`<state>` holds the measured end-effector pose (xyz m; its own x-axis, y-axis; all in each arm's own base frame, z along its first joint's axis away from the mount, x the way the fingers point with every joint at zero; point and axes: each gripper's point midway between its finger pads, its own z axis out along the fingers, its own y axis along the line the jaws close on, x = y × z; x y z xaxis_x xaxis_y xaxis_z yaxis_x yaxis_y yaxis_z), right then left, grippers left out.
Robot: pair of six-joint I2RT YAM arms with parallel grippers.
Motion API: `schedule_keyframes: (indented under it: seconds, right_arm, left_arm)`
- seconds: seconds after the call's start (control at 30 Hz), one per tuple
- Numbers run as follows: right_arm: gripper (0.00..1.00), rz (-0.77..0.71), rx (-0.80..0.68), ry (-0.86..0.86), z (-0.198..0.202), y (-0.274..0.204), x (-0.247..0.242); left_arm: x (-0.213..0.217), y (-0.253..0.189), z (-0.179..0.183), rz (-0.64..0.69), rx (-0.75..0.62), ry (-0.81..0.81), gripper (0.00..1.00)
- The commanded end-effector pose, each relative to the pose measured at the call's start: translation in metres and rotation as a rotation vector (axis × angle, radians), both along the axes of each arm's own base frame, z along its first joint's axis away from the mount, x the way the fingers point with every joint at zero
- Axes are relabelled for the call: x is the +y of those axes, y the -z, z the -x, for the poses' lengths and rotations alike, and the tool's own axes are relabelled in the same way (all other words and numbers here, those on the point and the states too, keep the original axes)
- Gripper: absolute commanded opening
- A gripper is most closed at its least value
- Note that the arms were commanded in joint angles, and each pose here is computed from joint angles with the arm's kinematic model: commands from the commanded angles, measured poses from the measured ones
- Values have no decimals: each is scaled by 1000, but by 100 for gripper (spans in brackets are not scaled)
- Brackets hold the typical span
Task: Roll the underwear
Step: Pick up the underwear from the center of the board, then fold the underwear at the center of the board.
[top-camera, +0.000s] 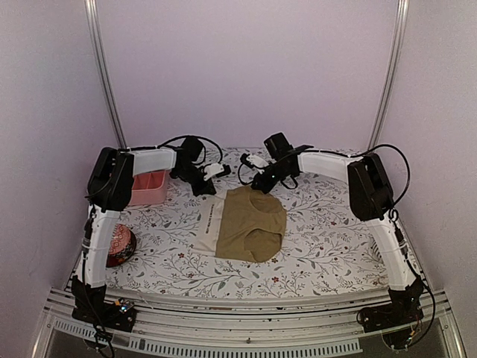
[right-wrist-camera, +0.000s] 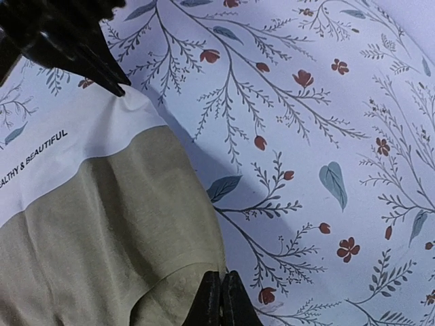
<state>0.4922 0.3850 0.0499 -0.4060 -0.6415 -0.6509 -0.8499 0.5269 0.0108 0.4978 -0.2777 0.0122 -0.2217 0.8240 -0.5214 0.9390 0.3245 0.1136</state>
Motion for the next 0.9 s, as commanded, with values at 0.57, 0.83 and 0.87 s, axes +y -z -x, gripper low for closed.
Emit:
schedule_keyframes:
  seconds: [0.57, 0.83, 0.87]
  right_arm:
    - [2, -14, -203, -87, 46, -96, 19]
    - [2, 73, -152, -201, 105, -61, 37]
    - [2, 80, -147, -209, 111, -58, 39]
  left_arm:
    - [30, -107, 39, 84, -352, -48, 0]
    - [42, -99, 79, 69, -397, 48, 0]
    - [43, -98, 83, 67, -397, 56, 0]
